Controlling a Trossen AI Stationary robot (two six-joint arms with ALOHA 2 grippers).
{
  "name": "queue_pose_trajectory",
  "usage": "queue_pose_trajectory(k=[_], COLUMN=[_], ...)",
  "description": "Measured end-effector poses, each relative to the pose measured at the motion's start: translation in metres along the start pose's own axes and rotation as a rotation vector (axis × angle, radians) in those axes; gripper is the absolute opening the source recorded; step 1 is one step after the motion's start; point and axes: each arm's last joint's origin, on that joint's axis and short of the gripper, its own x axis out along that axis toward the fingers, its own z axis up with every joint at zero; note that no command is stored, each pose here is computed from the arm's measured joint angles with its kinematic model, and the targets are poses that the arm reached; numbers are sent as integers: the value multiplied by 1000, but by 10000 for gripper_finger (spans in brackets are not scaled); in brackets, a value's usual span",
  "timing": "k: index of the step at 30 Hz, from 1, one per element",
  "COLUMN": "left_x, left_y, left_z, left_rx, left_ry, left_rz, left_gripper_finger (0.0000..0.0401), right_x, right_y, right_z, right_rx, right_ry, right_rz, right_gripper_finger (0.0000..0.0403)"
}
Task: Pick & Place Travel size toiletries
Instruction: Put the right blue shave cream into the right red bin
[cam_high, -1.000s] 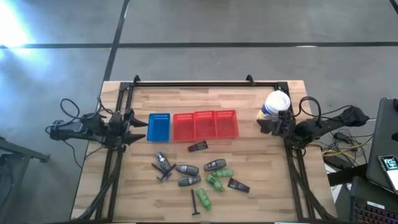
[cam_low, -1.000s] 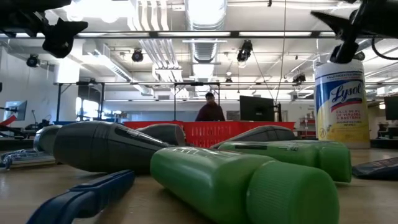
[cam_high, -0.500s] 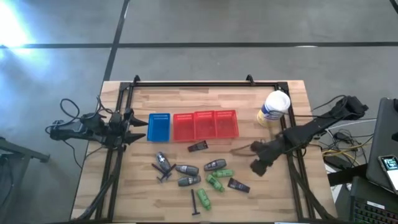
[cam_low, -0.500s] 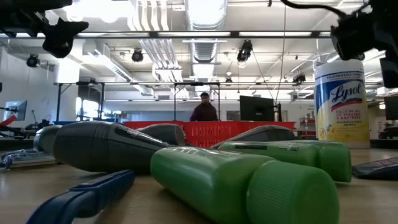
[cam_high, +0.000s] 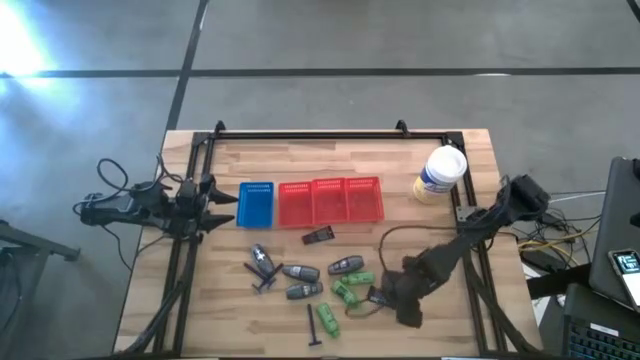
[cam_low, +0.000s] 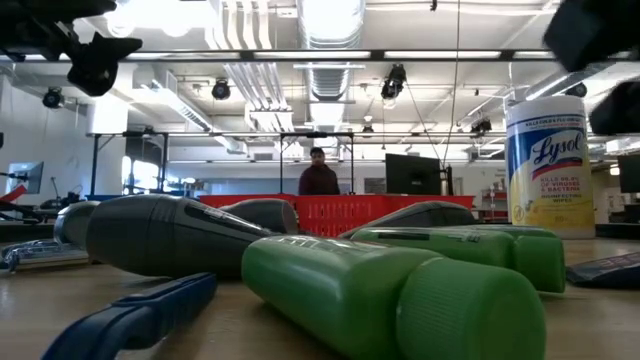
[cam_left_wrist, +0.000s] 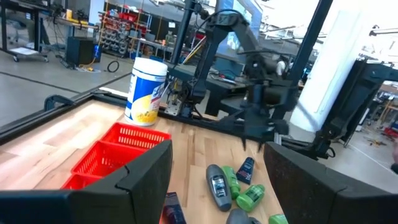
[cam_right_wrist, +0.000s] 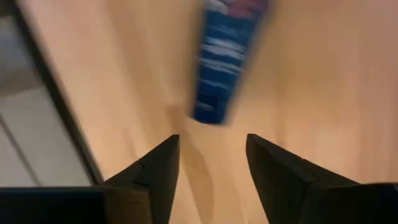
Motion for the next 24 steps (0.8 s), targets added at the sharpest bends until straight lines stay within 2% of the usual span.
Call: queue_pose_trajectory(k=[5,8,15,20,24], left_x=[0,0,0,0,0], left_y=[0,0,0,0,0], left_z=[-1,-1,-1,-1,-1], left_rx=[1,7,9,9,9], left_ry=[7,13,12,12,12], left_rz=[1,3,3,3,3], left_gripper_finger=[259,259,259,259,259], right_x=[3,11,36,51,56], right_y=[19,20,14,12,4], right_z=[5,9,13,16,14], right_rx=[-59,-36,16,21,65], right_ry=[-38,-42,-10,-41,-34], right_rz=[-94,-160,-213,-185,-197], right_gripper_finger=[230,251,283,292,267])
